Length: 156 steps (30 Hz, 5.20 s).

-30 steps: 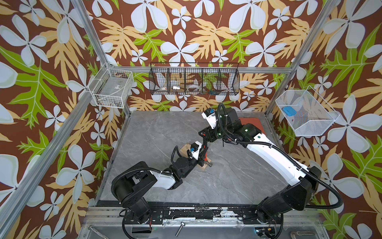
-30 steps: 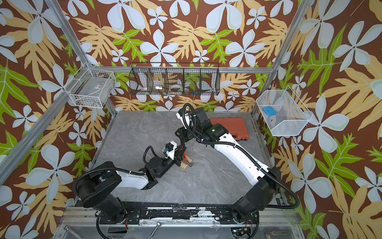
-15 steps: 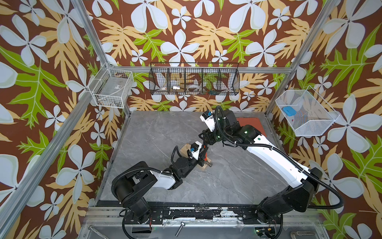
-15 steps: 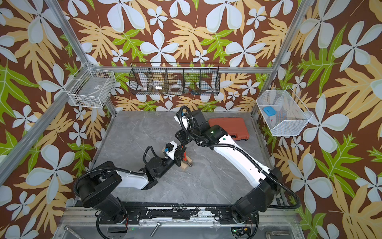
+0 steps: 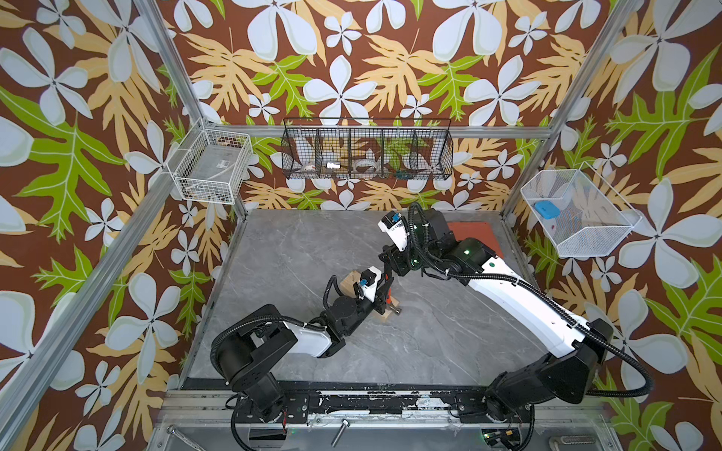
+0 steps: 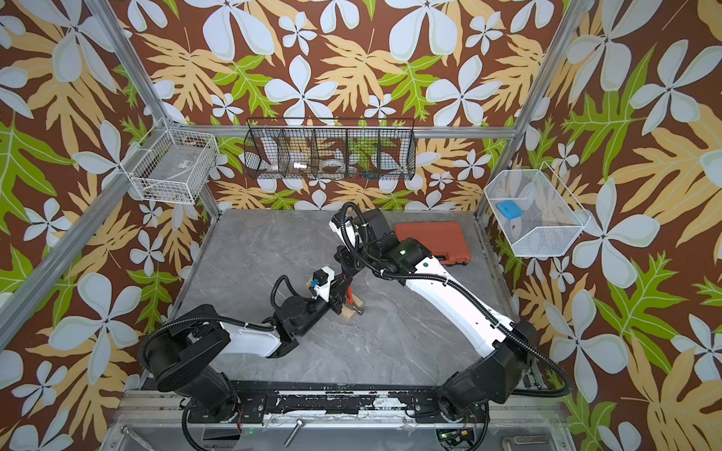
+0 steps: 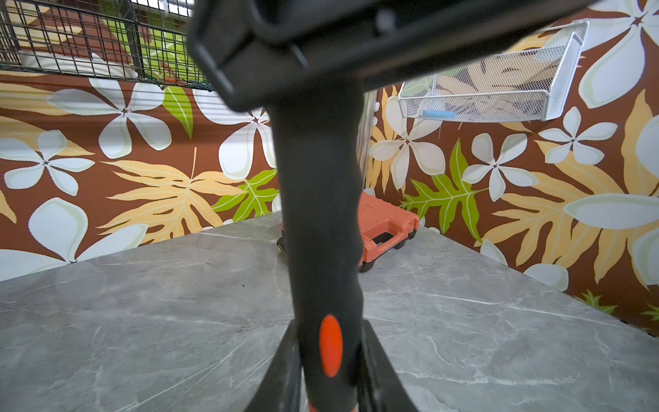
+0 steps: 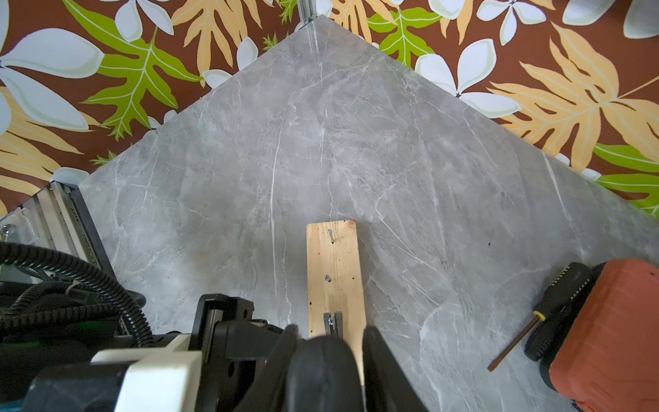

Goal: Use a claw hammer to pull out a nail
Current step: Adjust the hammer at the mounting plate, then remove the nail from the mounting plate.

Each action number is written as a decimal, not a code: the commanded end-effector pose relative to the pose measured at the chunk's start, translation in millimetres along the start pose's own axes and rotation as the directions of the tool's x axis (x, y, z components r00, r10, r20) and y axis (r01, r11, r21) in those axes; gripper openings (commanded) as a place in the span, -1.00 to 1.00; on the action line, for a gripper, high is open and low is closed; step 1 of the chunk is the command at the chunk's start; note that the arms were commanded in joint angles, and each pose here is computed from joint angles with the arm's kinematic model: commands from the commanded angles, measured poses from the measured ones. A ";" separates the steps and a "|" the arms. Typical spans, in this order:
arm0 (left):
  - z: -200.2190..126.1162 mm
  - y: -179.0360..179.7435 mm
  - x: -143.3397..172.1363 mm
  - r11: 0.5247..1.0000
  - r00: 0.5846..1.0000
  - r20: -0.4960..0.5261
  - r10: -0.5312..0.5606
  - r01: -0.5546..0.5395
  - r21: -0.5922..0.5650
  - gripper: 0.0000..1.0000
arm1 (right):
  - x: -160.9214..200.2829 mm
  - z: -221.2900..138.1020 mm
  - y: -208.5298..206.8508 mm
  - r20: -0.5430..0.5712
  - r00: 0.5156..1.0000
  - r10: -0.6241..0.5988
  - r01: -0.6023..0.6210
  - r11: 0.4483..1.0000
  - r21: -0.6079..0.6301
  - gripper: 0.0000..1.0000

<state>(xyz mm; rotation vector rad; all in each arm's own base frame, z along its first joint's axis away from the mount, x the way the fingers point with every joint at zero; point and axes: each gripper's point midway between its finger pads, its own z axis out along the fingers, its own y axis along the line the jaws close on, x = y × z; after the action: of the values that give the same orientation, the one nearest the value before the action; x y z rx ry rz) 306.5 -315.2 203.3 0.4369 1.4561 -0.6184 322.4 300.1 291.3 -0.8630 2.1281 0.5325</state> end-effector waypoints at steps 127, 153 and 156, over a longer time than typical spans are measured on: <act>-114.5 180.4 196.4 0.695 0.422 -0.645 -0.637 -0.047 -0.717 0.45 | 52.2 -60.0 39.0 0.474 0.877 -0.075 0.073 0.997 0.023 -1.00; -125.8 181.4 204.1 0.689 0.394 -0.649 -0.650 -0.054 -0.723 0.46 | 69.9 -66.7 40.4 0.487 0.865 -0.119 0.109 0.993 0.049 -1.00; -126.5 181.1 205.0 0.688 0.391 -0.650 -0.652 -0.054 -0.723 0.46 | 70.5 -68.3 39.9 0.492 0.862 -0.121 0.109 0.993 0.053 -1.00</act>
<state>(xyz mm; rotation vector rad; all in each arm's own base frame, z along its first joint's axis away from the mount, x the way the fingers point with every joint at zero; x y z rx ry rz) 391.3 -167.7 31.9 -0.2206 2.4076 -0.3763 235.0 253.2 290.3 -0.6875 1.5831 0.5583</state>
